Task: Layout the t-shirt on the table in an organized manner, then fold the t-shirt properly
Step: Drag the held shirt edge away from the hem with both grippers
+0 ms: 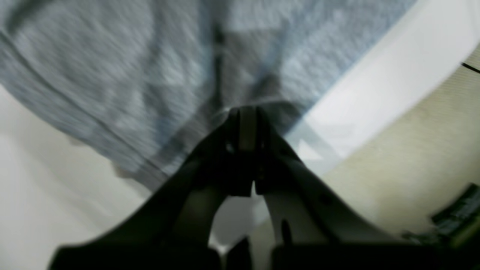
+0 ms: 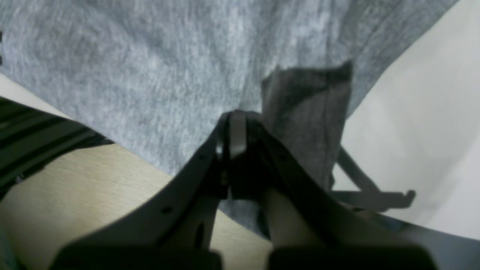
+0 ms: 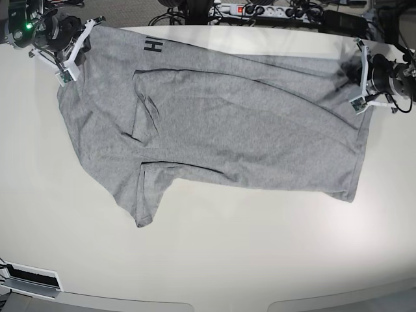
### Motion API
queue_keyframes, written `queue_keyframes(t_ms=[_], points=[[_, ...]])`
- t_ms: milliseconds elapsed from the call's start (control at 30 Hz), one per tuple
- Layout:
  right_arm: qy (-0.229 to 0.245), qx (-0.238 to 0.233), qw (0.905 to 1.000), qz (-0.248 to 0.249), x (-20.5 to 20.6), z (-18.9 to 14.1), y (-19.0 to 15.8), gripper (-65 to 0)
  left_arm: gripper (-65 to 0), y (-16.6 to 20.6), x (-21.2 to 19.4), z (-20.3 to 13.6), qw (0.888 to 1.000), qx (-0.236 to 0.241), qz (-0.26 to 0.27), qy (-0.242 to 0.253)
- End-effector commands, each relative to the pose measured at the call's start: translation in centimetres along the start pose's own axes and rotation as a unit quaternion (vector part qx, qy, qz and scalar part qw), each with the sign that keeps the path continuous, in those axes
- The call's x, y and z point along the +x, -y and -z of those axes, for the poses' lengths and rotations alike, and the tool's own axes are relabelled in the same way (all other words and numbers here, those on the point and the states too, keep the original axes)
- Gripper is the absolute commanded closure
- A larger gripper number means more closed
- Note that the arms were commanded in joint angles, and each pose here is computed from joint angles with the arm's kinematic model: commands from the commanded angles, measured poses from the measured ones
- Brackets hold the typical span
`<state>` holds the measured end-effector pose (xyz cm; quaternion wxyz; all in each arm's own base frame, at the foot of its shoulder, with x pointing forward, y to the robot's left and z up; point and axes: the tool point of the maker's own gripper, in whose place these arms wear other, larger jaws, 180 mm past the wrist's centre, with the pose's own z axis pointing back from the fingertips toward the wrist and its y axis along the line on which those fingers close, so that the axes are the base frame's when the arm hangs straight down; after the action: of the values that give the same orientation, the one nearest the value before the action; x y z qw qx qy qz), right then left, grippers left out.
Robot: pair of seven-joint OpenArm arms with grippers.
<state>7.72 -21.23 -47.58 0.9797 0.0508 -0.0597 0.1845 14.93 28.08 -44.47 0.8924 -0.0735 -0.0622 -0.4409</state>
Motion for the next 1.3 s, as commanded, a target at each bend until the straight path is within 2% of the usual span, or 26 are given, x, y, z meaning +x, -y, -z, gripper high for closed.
queue_keyframes(t_ms=[0,167,633,800,933,1033,1133,1267], points=[[-0.035,-0.025,0.9991,-0.004,-1.5,-0.2,1.1,0.0,0.0,-0.8,0.1,-0.9,1.0,0.006,0.002,-0.001],[-0.052,-0.065,0.9965,-0.004,-2.1,-0.4,2.5,0.0,0.0,-0.6,-0.5,-0.9,1.0,0.001,-0.002,-0.017],[-0.05,-0.066,0.9965,-0.002,-1.9,-0.4,2.6,0.0,0.0,3.6,-4.8,-0.1,0.996,-0.055,-0.003,-0.073],[-0.051,-0.062,0.9967,-0.01,-2.0,-0.4,2.4,0.0,0.0,3.2,-3.0,-1.1,0.998,-0.053,-0.011,-0.036],[-0.05,-0.06,0.9969,-0.009,-1.9,-0.4,2.4,0.0,0.0,0.6,0.1,-2.7,0.999,-0.006,-0.047,0.013],[-0.05,-0.061,0.9969,-0.009,-1.9,-0.4,2.4,0.0,0.0,-2.3,1.9,-4.0,0.994,0.04,-0.085,0.054],[-0.05,-0.06,0.9969,-0.008,-1.9,-0.4,2.4,0.0,0.0,-3.8,1.3,-4.1,0.99,0.073,-0.111,0.047],[-0.045,-0.056,0.9974,-0.006,-1.7,-0.4,2.3,0.0,0.0,-3.5,0.8,-2.6,0.988,0.072,-0.13,0.045]])
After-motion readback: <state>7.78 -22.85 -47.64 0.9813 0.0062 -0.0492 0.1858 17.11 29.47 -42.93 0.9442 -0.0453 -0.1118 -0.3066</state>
